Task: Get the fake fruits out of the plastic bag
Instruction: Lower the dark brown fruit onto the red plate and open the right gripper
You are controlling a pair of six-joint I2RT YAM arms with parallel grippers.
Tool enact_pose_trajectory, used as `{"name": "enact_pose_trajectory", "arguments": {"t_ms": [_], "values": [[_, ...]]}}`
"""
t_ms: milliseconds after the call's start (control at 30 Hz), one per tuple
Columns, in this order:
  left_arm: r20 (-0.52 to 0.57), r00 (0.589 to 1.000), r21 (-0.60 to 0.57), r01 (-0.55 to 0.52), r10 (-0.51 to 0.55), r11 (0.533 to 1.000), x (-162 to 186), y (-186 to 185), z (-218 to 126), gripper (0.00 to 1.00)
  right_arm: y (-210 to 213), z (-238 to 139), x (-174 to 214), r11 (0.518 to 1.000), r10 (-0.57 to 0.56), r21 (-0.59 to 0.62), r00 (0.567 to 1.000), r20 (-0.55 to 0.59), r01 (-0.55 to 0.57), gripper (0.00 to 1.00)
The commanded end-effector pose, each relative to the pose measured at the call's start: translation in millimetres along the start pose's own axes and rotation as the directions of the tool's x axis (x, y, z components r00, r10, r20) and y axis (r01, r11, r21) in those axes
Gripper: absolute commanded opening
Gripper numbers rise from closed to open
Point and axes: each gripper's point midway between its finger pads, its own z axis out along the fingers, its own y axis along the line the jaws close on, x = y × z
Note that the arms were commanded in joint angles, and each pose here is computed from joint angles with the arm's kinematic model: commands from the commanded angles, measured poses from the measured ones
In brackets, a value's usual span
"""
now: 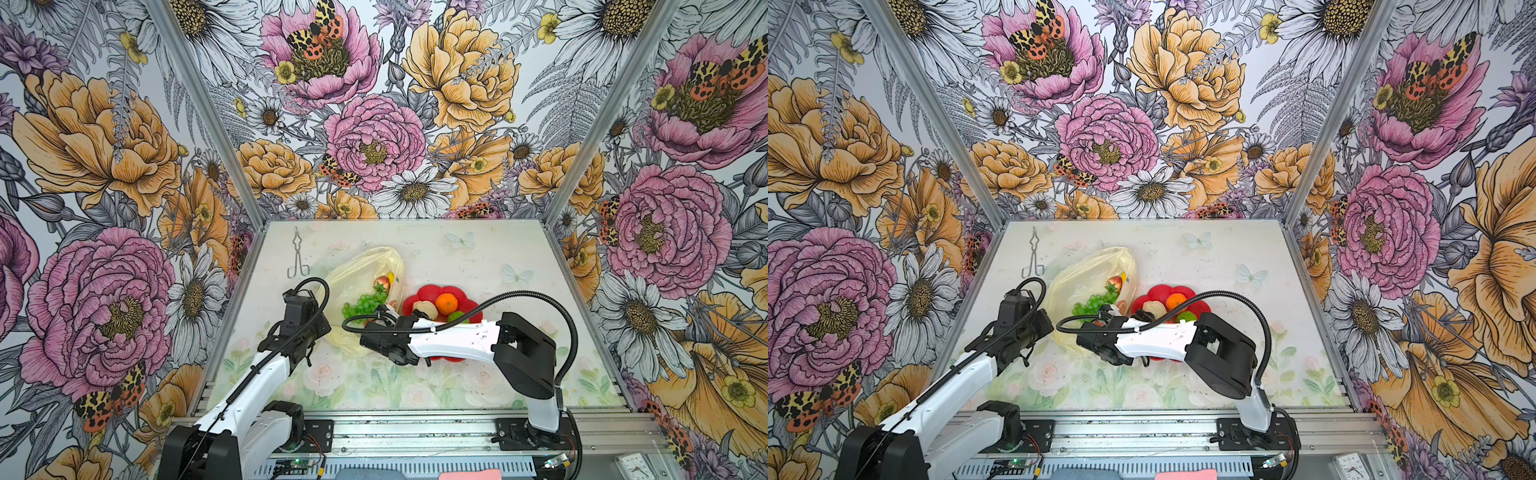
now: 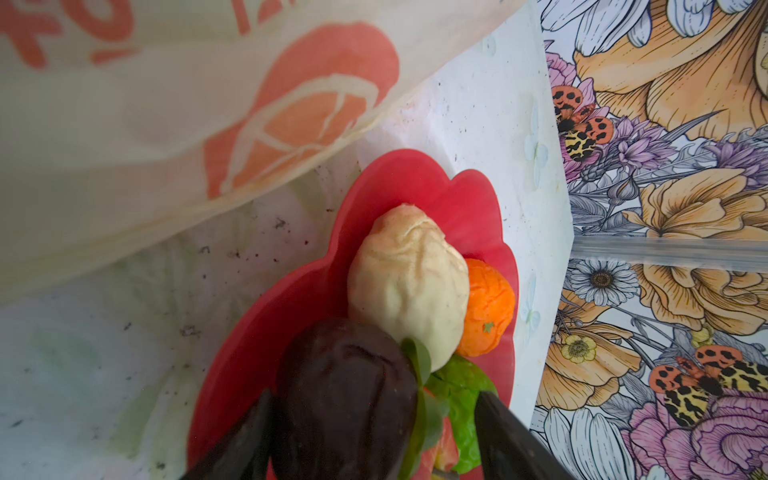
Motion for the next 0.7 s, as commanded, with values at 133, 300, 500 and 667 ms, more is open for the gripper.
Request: {"name": "enact_pose_trajectory", "arguments": {"t_ms": [133,300,500,667], "values": [[0.014,1.0,0.003,-0.006,0.006,1.0,-2.6,1.5,-0.5,0.0,0.1,-9.6,-9.7,0.999,0.02,-0.031,1.0,0.021,-0.019,0.79],[0.015,1.0,0.003,-0.007,0.007,1.0,-3.0,1.3,-0.4,0.0,-0.1,-17.1,-12.7,0.996,0.042,-0.076,0.999,0.03,-0.04,0.84],[0.012,1.0,0.002,-0.007,0.007,1.0,-2.3,1.3,0.3,0.0,-3.8,-29.7,-16.7,0.989,0.079,-0.13,0.996,0.049,-0.072,0.88],[0.013,1.0,0.002,-0.006,0.006,1.0,-2.8,1.5,0.1,0.0,-8.8,-37.4,-20.0,0.981,0.114,-0.163,0.992,0.06,-0.103,0.89]]}}
